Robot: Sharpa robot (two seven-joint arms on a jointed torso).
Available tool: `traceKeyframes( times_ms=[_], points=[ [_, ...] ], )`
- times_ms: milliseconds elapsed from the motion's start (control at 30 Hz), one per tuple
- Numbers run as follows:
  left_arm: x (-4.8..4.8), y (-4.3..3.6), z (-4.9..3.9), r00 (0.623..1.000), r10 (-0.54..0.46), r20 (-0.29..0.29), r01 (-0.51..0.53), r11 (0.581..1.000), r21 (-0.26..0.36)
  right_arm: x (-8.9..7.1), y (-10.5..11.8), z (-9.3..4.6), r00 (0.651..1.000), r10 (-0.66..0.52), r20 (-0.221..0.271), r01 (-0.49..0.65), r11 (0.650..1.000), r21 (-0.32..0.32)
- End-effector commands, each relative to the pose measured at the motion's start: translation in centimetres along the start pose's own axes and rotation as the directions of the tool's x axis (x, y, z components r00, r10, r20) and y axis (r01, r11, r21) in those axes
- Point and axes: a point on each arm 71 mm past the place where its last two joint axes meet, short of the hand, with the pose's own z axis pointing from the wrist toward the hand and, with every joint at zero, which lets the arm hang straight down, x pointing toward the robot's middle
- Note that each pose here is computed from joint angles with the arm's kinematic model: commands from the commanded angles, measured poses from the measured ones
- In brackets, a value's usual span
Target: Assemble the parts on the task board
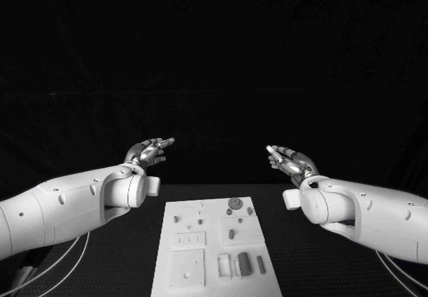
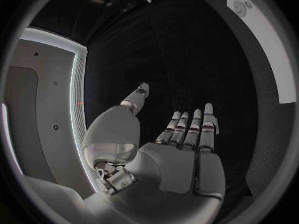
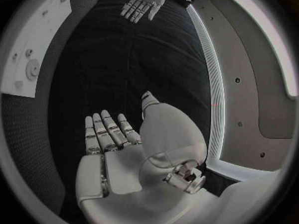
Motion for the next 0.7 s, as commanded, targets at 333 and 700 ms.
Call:
traceKeyframes(
  times_ms=[333,700],
  points=[
    [0.08,-0.05,0.61,0.995,-0.023,-0.093,0.013,0.993,-0.114,-1.1,1.3,1.6,0.972,0.047,-0.228,-0.013,0.988,0.151],
    [0.41,0.74,-0.01,0.972,0.056,-0.23,-0.077,0.994,-0.081,-2.1,1.9,4.0,0.657,-0.726,-0.203,0.713,0.686,-0.147]
  ],
)
